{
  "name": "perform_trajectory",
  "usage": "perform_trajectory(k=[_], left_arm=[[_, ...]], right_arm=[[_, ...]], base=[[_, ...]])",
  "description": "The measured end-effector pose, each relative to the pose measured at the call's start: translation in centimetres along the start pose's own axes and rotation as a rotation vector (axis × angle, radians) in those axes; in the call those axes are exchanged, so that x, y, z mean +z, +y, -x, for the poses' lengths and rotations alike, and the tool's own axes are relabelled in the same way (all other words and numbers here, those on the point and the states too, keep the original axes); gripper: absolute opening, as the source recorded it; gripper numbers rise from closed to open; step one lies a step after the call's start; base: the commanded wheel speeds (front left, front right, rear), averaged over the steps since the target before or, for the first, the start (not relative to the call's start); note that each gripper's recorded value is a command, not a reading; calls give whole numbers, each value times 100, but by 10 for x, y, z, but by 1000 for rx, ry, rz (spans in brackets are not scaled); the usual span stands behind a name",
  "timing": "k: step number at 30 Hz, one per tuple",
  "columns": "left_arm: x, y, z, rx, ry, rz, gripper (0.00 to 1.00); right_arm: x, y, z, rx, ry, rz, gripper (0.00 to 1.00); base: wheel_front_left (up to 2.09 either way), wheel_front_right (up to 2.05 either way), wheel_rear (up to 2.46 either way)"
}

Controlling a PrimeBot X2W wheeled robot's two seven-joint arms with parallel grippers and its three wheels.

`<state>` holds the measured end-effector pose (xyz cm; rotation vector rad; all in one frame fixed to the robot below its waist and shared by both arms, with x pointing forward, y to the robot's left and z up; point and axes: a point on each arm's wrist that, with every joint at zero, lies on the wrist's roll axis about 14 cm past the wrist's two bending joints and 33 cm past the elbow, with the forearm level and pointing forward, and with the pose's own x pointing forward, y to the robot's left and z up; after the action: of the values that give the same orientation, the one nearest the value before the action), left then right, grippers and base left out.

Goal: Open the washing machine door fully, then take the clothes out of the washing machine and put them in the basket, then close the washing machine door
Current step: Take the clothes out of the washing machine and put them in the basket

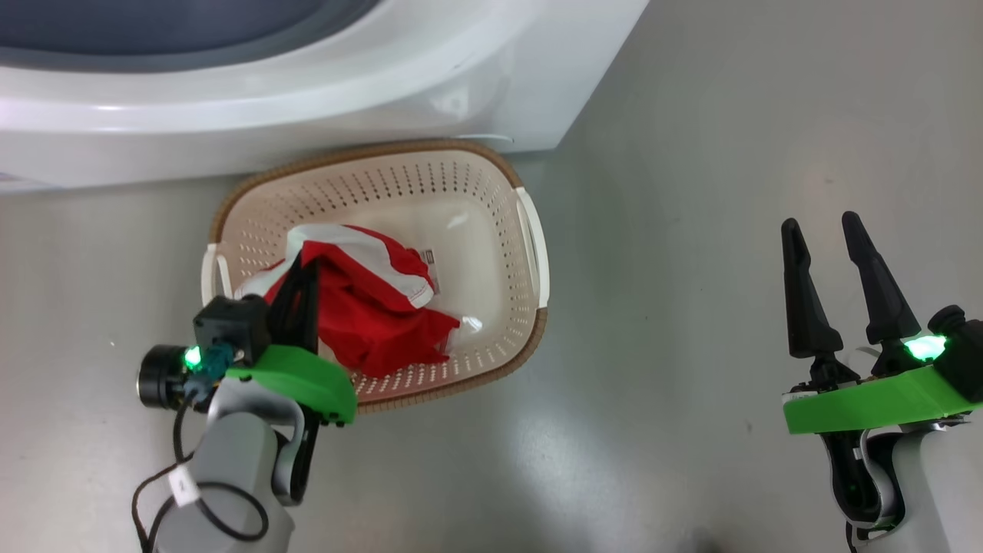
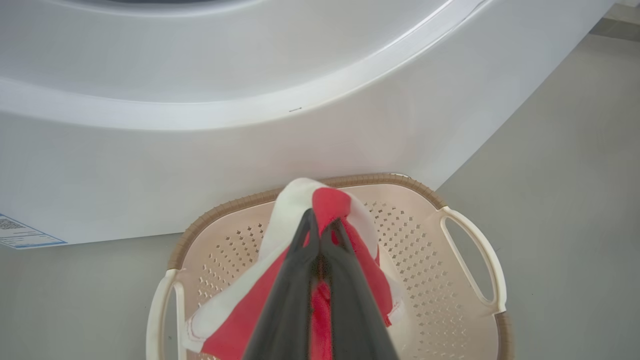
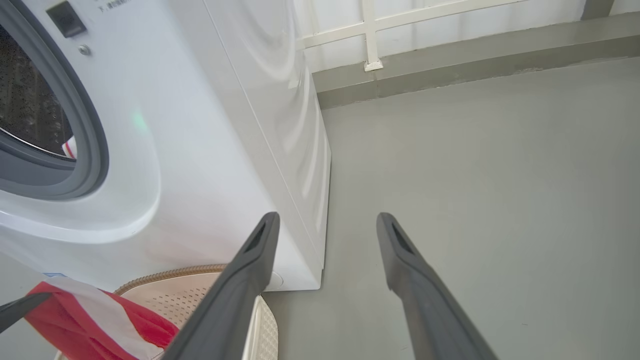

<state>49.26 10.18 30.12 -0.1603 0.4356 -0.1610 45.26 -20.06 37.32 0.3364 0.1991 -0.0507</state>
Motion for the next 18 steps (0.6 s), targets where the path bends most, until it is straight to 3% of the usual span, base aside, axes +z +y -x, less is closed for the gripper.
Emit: perform_trajectory(k=[18], left_arm=[[-89, 11, -46, 15, 248, 12, 0]], right_arm=[[-43, -14, -36, -15, 62, 8, 100]], base=[[0, 0, 0]])
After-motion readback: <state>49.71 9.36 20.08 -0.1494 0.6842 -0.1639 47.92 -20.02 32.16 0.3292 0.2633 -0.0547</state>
